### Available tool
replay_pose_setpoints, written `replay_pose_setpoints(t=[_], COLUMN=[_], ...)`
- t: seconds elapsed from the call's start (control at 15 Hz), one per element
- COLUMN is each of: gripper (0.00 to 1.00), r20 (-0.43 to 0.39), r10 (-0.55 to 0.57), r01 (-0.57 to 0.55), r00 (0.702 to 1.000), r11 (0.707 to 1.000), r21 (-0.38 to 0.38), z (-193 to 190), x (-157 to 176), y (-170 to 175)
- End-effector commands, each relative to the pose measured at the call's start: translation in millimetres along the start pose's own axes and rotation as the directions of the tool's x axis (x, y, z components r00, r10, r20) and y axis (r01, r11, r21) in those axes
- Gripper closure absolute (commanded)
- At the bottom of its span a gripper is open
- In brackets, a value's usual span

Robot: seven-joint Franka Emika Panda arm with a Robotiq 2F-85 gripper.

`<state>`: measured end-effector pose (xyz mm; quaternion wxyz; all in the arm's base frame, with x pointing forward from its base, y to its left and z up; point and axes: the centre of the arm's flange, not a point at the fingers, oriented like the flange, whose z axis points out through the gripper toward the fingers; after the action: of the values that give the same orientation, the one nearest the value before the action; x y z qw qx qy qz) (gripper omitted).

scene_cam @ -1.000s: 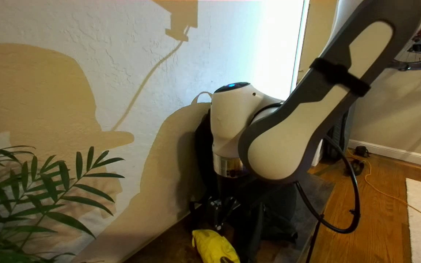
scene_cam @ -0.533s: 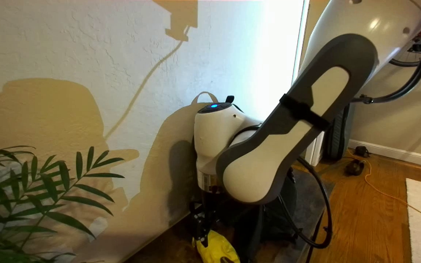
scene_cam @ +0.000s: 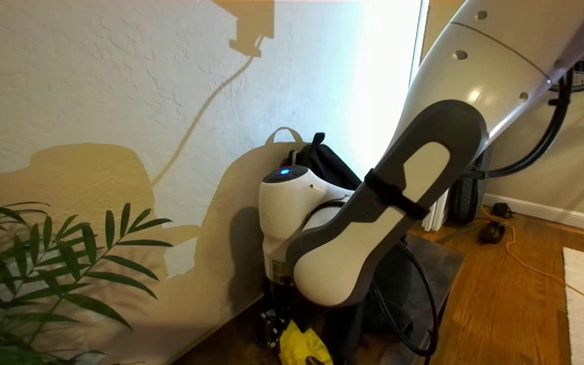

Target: Place the banana plush toy inside the black backpack

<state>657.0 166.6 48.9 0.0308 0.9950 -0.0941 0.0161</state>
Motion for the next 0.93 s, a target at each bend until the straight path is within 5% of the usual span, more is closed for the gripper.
replay_pose_setpoints(t=[0.0, 0.53, 0.6, 0.87], gripper=[0.00, 0.00, 0.25, 0.47], r20=[0.028, 0.081, 0.081, 0.064], r10=[-0.028, -0.051, -0.048, -0.060], r01=[0.029, 0.055, 0.052, 0.062], r00=[0.999, 0.995, 0.996, 0.996], r11=[0.999, 0.998, 0.998, 0.998], r21=[-0.027, -0.044, -0.045, -0.027], z=[14, 37, 38, 28], x=[0, -18, -18, -14], y=[-6, -3, -3, -6])
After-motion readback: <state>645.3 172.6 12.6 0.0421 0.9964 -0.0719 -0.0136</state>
